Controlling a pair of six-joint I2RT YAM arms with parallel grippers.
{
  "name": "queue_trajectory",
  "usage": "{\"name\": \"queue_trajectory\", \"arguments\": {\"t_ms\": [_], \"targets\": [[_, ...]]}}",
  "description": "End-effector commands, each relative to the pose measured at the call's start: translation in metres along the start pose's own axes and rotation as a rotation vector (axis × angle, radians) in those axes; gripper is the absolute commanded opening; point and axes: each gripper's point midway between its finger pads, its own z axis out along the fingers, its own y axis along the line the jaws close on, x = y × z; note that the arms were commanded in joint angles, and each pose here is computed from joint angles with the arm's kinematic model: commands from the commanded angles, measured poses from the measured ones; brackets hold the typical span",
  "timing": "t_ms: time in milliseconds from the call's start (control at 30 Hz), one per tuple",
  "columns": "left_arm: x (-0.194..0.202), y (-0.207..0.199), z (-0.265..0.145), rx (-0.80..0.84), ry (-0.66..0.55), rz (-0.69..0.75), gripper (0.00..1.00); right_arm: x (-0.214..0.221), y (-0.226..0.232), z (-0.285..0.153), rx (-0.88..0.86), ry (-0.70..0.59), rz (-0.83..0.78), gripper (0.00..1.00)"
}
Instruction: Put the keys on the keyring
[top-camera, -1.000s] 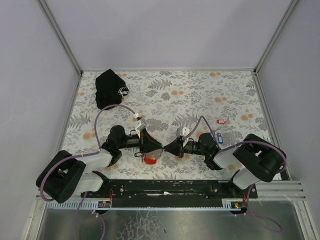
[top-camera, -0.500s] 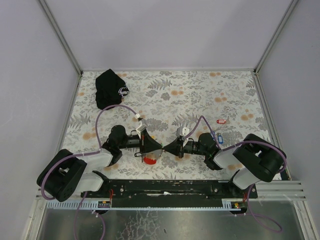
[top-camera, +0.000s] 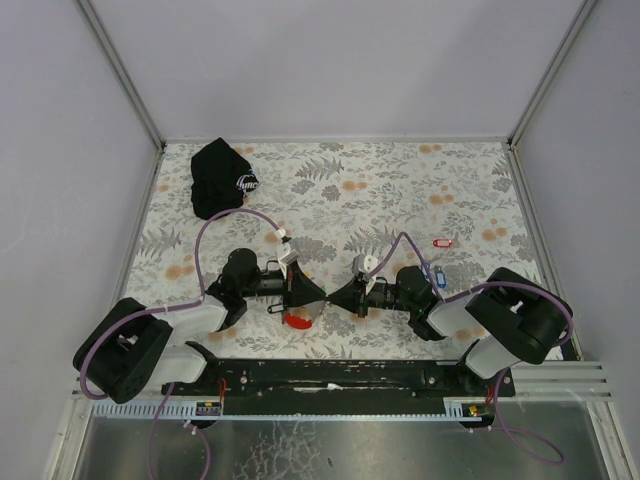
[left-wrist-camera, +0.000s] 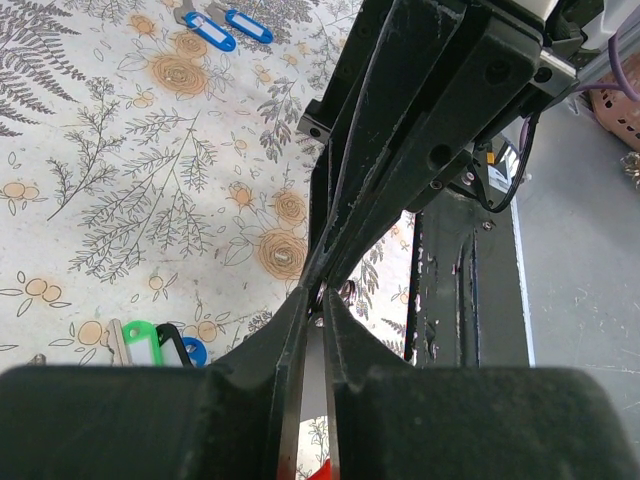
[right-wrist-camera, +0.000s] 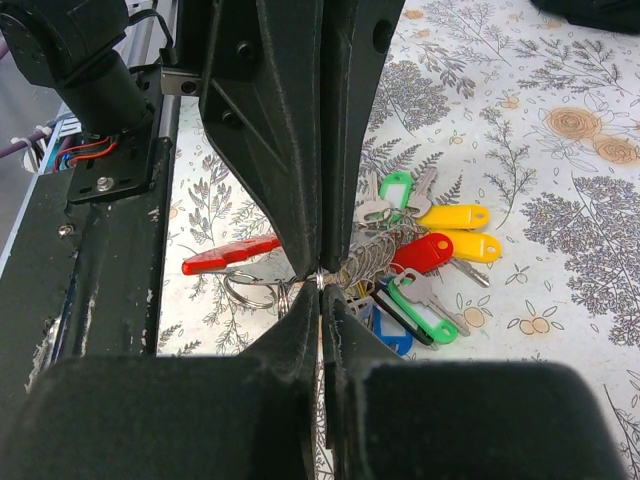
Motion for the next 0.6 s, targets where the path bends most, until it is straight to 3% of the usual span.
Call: {"name": "queue_trajectory", "arguments": {"t_ms": [0, 567], "targets": [[-0.0006, 0.0017, 0.0042, -0.007, 0.016, 0.015, 0.09, -0.0415, 0.0012, 0.0044, -0.016, -0.131, -0.093, 0.00], [0.0033, 0.0048, 0.0056, -0.035, 0.034, 0.017, 0.10, -0.0482, 0.0002, -0.0018, 0.003, -0.156, -0.103, 0.00]]}}
